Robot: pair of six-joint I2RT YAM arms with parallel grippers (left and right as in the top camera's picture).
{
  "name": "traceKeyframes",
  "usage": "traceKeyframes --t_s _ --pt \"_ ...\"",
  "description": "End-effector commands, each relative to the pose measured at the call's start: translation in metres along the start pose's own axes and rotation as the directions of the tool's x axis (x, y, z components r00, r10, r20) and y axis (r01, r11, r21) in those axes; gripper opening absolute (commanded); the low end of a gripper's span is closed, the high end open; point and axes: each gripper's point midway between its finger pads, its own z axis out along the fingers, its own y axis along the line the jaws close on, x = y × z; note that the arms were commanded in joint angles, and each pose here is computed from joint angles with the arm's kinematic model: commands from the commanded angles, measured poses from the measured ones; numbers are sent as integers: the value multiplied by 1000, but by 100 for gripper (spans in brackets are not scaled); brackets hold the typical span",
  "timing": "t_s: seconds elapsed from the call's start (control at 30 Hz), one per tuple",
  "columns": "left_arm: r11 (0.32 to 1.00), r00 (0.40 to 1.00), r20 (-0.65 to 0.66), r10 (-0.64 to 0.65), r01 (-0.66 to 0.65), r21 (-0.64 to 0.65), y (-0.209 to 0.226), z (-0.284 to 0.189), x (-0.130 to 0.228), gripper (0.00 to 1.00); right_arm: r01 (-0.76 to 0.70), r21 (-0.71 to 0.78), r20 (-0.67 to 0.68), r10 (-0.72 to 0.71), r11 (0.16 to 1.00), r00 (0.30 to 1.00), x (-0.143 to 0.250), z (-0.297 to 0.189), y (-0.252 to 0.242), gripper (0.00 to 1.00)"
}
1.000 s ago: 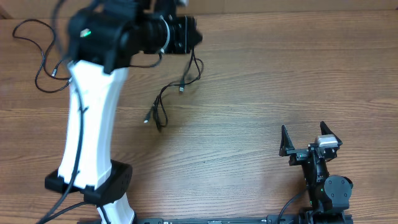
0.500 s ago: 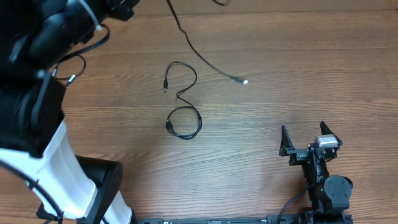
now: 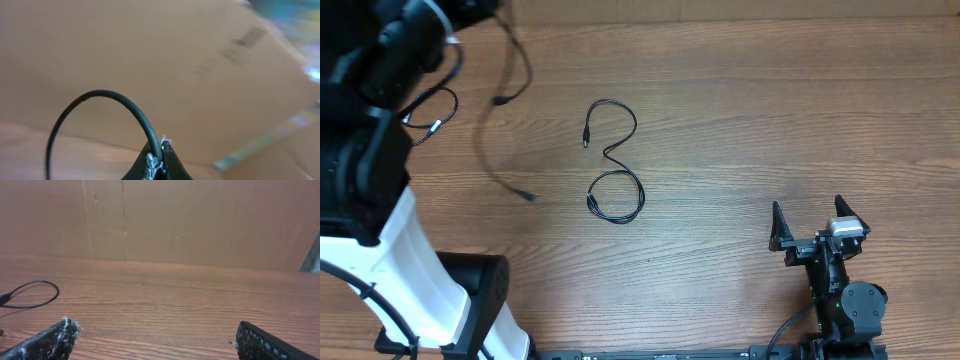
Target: Untangle cables
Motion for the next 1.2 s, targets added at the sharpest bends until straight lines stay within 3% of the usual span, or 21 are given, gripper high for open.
traceKeyframes --t_s 0.0,0.23,0.33,0.37,0.5,0.8,1.17 --pt "963 994 107 18 11 -270 68 -13 -27 4 1 17 4 -1 1000 1000 2 0 -3 100" --pt "799 976 219 5 127 -588 166 -63 -56 4 1 17 4 -1 1000 1000 2 0 -3 100" --pt "688 959 281 -21 218 -692 204 -90 -61 4 1 17 4 -1 1000 1000 2 0 -3 100" --pt "599 944 328 -46 288 -747 229 -108 -61 4 1 17 4 -1 1000 1000 2 0 -3 100" --pt "422 910 395 -129 411 -809 278 -135 -50 4 1 17 4 -1 1000 1000 2 0 -3 100" --pt "251 915 327 -236 382 -889 334 -134 -19 4 1 17 4 -1 1000 1000 2 0 -3 100" --pt "122 876 301 -377 369 -921 370 -121 25 5 1 17 4 -1 1000 1000 2 0 -3 100"
